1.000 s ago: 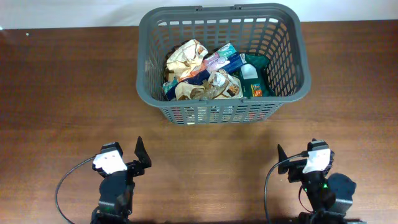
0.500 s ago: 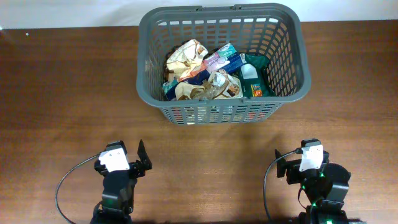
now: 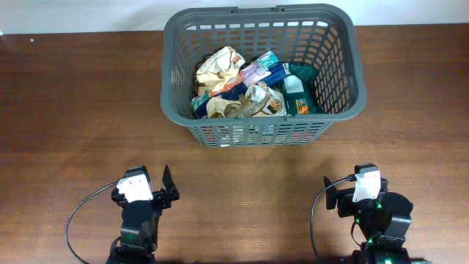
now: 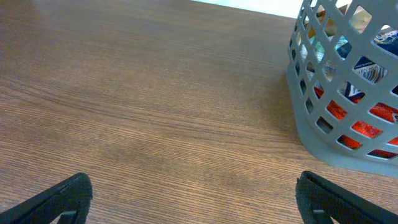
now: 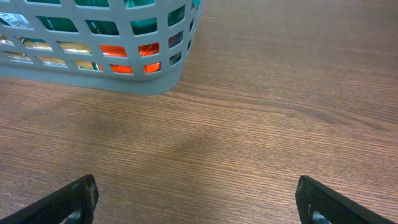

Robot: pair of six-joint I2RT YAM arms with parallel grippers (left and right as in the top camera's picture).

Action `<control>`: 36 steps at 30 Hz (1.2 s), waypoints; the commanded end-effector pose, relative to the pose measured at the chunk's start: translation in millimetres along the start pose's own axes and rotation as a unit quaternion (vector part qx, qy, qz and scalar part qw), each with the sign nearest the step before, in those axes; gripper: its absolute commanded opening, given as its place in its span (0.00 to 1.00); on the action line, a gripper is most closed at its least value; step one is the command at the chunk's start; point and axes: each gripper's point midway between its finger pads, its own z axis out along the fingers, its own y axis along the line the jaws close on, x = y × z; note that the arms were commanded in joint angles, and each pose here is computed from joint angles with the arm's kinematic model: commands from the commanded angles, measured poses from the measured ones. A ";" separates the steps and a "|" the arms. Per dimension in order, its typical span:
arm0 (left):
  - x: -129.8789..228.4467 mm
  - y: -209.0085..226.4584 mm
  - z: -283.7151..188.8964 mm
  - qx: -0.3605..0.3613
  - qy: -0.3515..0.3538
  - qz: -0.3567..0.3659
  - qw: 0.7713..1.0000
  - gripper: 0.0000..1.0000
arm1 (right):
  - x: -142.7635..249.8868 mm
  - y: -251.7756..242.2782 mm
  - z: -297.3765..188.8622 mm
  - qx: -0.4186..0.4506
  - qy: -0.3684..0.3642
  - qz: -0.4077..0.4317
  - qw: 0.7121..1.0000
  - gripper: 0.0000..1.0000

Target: Pack container

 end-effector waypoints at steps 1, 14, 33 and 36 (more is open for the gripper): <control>7.9 4.1 1.5 -0.009 0.007 0.012 1.000 0.99 | 4.0 -0.3 1.5 0.003 0.005 -0.004 1.000 0.99; 7.8 4.1 1.5 -0.008 0.007 0.012 1.000 0.99 | 4.0 -0.3 1.5 0.003 0.005 -0.004 1.000 0.99; -18.3 27.2 -4.2 -0.047 -0.048 -0.023 0.997 0.99 | -7.5 -1.4 -3.3 0.009 -0.023 -0.012 1.000 0.99; -30.3 44.2 -8.8 -0.076 -0.076 -0.042 0.993 0.99 | -18.4 -2.0 -8.4 0.014 -0.050 -0.020 0.998 0.99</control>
